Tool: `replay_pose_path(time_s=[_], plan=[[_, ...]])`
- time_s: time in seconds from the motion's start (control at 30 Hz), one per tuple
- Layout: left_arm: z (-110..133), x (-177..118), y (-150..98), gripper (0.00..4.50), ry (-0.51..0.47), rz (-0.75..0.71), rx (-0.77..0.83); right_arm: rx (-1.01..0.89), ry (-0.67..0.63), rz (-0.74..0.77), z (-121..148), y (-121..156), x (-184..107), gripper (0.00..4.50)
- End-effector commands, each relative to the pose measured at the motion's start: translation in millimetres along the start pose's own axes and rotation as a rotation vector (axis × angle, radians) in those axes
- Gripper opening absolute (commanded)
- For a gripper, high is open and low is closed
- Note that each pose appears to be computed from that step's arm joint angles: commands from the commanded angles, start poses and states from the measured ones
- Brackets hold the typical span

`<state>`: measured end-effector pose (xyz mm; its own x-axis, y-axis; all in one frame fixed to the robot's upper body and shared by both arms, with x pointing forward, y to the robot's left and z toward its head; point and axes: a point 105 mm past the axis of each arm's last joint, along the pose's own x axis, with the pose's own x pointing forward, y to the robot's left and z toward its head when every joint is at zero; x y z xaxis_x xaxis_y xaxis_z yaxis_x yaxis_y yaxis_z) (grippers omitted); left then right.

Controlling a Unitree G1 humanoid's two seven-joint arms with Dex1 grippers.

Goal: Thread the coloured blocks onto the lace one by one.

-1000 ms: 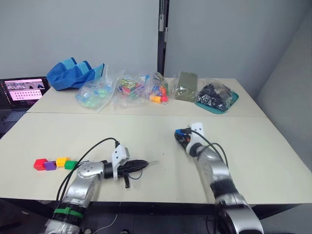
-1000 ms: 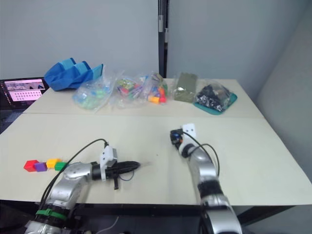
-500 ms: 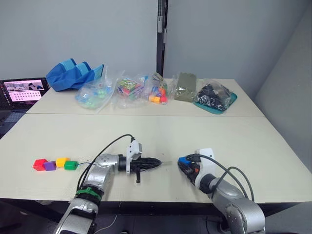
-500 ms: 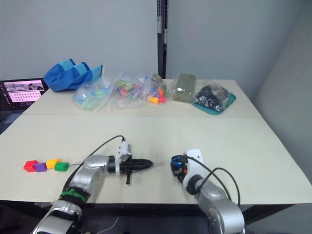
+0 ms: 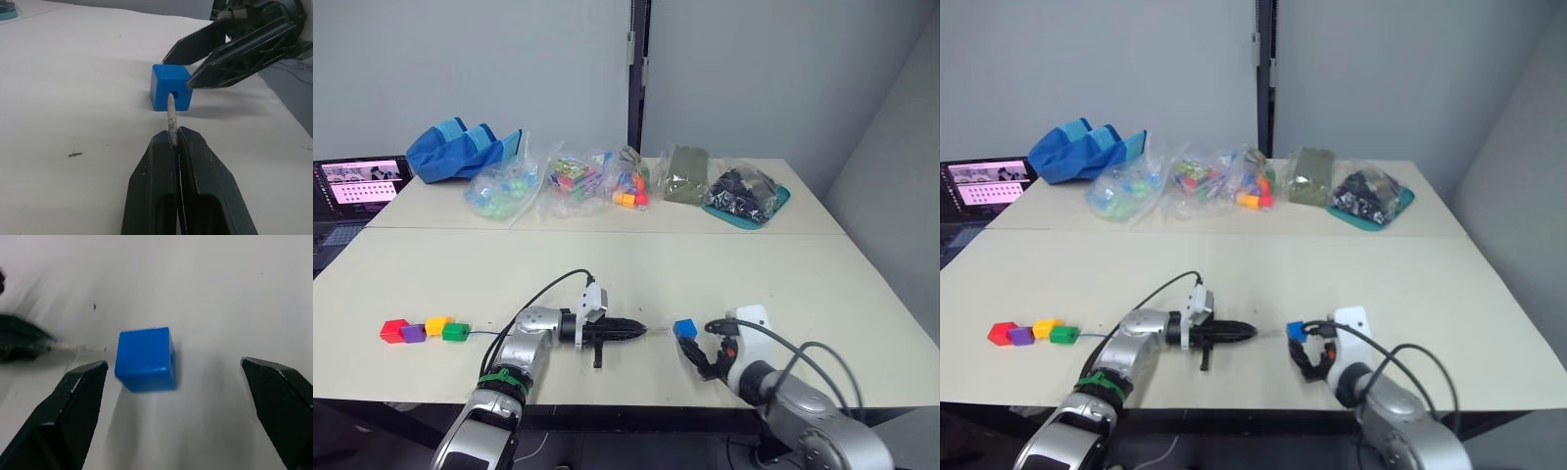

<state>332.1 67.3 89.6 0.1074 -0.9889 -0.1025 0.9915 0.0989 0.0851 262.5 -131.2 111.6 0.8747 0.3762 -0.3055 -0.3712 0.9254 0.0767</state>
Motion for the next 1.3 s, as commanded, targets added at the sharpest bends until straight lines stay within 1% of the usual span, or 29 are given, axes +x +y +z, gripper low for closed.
replay_pose_path(time_s=[0.03, 0.13, 0.27, 0.33, 0.4, 0.5, 0.57, 0.7, 0.83, 0.93, 1.03, 1.27, 1.3], plan=[[-4.6, -5.2, -4.7, 0.0, -0.006, 0.007, 0.003, -0.18, -0.03, 0.122, 22.5, 7.8, -21.0, 4.46], [-9.3, -10.6, -8.1, 0.0, -0.006, 0.024, -0.004, -0.406, 0.022, 0.251, 35.8, 8.3, -27.2, 4.46], [-10.5, -12.5, -9.0, 0.0, -0.02, 0.082, -0.011, -0.665, 0.097, 0.458, 51.9, 0.6, -20.1, 4.46], [-9.2, -13.6, -10.9, 0.0, -0.03, 0.098, -0.011, -0.742, 0.132, 0.536, 54.0, -1.2, -16.5, 4.46], [-10.2, -11.1, -17.9, 0.0, -0.032, 0.095, -0.012, -0.82, 0.183, 0.653, 53.3, -1.6, -12.0, 4.46], [-12.4, -6.8, -27.8, 0.0, -0.029, 0.104, -0.011, -0.964, 0.247, 0.751, 53.7, -10.7, 4.2, 4.46], [-11.3, -6.5, -31.4, 0.0, -0.031, 0.116, -0.009, -1.014, 0.265, 0.797, 55.8, -12.2, 13.4, 4.46], [-8.0, -6.1, -37.3, 0.0, -0.029, 0.138, -0.003, -1.044, 0.292, 0.869, 56.8, -11.5, 29.8, 4.46], [-10.2, -5.0, -41.9, 0.0, -0.006, 0.155, -0.008, -1.083, 0.302, 0.928, 51.0, -9.5, 44.4, 4.46], [-7.8, -2.4, -38.6, 0.0, -0.004, 0.171, -0.007, -1.083, 0.31, 0.943, 44.9, -8.3, 51.8, 4.46], [-7.3, -1.5, -37.6, 0.0, 0.002, 0.174, -0.004, -1.088, 0.303, 0.933, 42.6, -7.8, 58.8, 3.71], [-4.9, 0.3, -37.6, 0.0, 0.008, 0.162, 0.005, -1.034, 0.335, 0.91, 40.6, -9.9, 54.4, 1.31], [-4.7, 0.2, -37.3, 0.0, 0.009, 0.159, 0.006, -1.016, 0.339, 0.905, 40.5, -9.2, 52.7, 1.19]])
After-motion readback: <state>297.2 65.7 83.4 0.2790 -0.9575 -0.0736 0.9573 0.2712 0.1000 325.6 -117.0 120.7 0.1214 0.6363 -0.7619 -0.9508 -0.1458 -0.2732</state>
